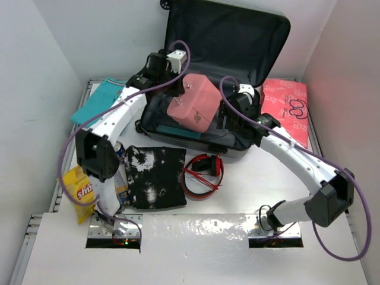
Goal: Pack the luggage
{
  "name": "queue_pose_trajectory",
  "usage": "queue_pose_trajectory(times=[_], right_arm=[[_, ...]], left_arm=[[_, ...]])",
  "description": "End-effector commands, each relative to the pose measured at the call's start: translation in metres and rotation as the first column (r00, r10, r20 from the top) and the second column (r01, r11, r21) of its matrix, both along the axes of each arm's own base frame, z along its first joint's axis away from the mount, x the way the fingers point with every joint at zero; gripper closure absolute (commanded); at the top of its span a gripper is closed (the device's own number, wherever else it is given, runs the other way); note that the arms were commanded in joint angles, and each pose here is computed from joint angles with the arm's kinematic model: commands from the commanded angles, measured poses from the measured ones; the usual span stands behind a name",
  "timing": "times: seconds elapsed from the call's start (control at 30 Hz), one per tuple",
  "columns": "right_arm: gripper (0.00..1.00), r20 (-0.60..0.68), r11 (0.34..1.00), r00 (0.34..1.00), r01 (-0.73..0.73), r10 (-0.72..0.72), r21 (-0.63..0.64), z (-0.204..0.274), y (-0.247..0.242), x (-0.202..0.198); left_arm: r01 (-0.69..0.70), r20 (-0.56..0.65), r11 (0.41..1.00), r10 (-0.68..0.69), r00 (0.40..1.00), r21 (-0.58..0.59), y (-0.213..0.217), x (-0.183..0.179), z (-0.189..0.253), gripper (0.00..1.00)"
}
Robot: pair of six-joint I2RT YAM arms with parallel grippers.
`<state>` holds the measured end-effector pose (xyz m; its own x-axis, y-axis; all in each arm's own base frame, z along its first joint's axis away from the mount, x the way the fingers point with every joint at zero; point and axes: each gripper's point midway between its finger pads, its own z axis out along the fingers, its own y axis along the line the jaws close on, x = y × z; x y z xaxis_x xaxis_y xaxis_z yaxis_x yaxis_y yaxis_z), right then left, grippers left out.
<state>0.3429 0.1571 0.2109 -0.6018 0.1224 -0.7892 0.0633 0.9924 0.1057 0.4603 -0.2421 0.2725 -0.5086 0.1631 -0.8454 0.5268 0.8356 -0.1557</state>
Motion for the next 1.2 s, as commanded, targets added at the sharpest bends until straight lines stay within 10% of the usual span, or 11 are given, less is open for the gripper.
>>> queue_pose_trajectory(times=[0.0,0.2,0.53,0.87,1.17], right_arm=[[0.23,-0.023,0.999,0.999,0.042,-0.042,-0.007,-0.019,-0.003,0.007],[0.25,-0.111,1.000,0.994,-0.011,0.010,-0.007,-0.048,0.019,0.031],[0.38,-0.113,0.986,0.984,-0.122,0.136,0.117,-0.056,0.075,0.107],[0.55,-0.074,0.973,0.979,-0.177,0.190,0.147,-0.060,0.106,0.148],[0.54,-0.050,0.961,0.978,-0.189,0.203,0.204,-0.060,0.108,0.139]], left_arm=[[-0.099,0.026,0.985,0.104,0.994,-0.138,0.014,0.035,0.014,1.00],[-0.154,-0.148,0.986,0.161,0.976,0.058,0.032,0.076,-0.118,1.00],[-0.300,0.027,0.861,0.317,0.948,0.411,0.095,0.107,-0.141,0.98],[-0.263,0.082,0.939,0.250,0.965,0.224,0.066,0.095,-0.064,0.37],[-0.202,0.116,0.973,0.189,0.975,0.108,0.058,0.064,0.004,0.50]])
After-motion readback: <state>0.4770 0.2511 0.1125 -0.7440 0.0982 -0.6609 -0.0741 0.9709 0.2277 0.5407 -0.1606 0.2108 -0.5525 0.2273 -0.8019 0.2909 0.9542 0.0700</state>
